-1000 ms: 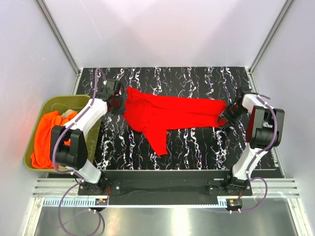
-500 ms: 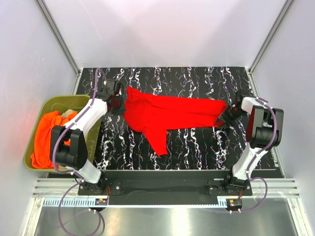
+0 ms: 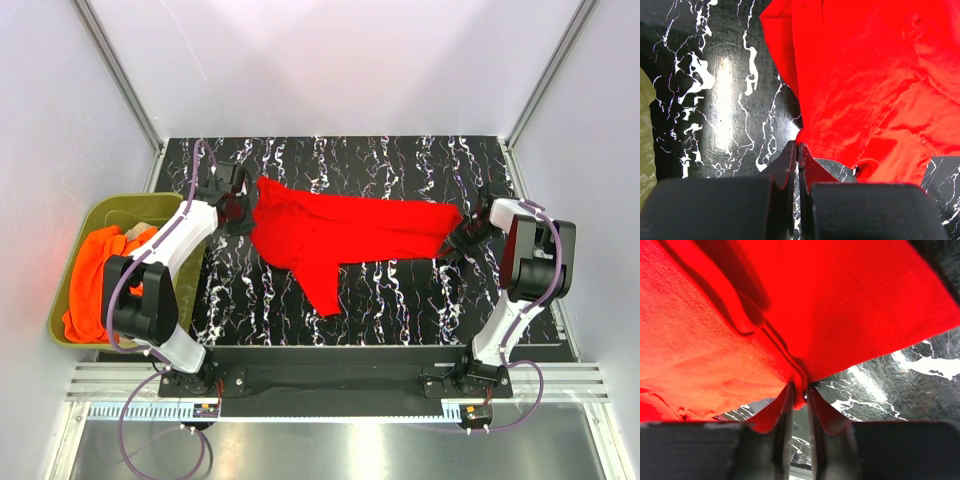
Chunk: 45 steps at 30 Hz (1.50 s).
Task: Fold and stack the t-shirts
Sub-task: Flatten the tshirt out
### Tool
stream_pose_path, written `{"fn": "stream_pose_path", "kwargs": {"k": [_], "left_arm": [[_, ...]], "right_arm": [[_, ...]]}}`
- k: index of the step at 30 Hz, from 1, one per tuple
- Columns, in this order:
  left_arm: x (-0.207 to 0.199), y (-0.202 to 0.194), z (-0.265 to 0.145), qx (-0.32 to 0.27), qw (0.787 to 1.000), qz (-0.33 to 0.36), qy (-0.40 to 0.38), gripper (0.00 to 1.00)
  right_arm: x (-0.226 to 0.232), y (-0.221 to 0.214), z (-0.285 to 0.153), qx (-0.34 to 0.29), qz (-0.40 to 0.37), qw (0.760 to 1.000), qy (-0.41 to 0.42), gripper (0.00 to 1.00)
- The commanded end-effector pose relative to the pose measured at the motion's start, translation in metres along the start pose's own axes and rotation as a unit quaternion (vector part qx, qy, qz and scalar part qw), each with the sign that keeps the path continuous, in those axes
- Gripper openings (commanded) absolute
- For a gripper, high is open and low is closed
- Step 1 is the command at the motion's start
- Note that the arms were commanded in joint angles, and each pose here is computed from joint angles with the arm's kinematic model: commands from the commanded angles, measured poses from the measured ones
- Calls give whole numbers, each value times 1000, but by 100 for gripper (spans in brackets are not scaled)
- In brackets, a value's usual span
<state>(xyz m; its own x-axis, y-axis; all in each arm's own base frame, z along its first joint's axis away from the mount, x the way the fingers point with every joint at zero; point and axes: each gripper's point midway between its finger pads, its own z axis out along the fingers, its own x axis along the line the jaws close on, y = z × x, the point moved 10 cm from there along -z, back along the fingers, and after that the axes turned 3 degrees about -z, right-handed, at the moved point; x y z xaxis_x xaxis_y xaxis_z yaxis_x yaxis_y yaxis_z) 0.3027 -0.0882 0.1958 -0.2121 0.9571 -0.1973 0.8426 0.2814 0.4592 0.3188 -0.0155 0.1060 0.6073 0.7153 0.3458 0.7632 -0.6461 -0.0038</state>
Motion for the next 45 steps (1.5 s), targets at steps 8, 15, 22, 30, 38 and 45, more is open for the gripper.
{"fn": "stream_pose_path", "kwargs": {"k": [8,15,22,30,38,45], "left_arm": [[-6,13,-20,-29,999,8,-25,0],[-11,20,-42,-56,997,-16,-46,0],[-11,28,-97,-138,986,-57,-72,0],[-31,90,-164,-322,935,-91,-121,0],[-77,234,-211,-539,808,-107,-214,0],[-87,323,-275,-681,629,-146,-345,0]], "right_arm": [[9,-3,-37,-20,15,1000,-14,0],[25,-7,-91,-48,-1,999,2,0],[29,-19,-127,-81,-34,996,12,0],[78,24,-186,-240,-50,964,103,0],[162,111,-263,-372,-64,900,219,0],[196,113,-364,-520,-95,778,339,0]]}}
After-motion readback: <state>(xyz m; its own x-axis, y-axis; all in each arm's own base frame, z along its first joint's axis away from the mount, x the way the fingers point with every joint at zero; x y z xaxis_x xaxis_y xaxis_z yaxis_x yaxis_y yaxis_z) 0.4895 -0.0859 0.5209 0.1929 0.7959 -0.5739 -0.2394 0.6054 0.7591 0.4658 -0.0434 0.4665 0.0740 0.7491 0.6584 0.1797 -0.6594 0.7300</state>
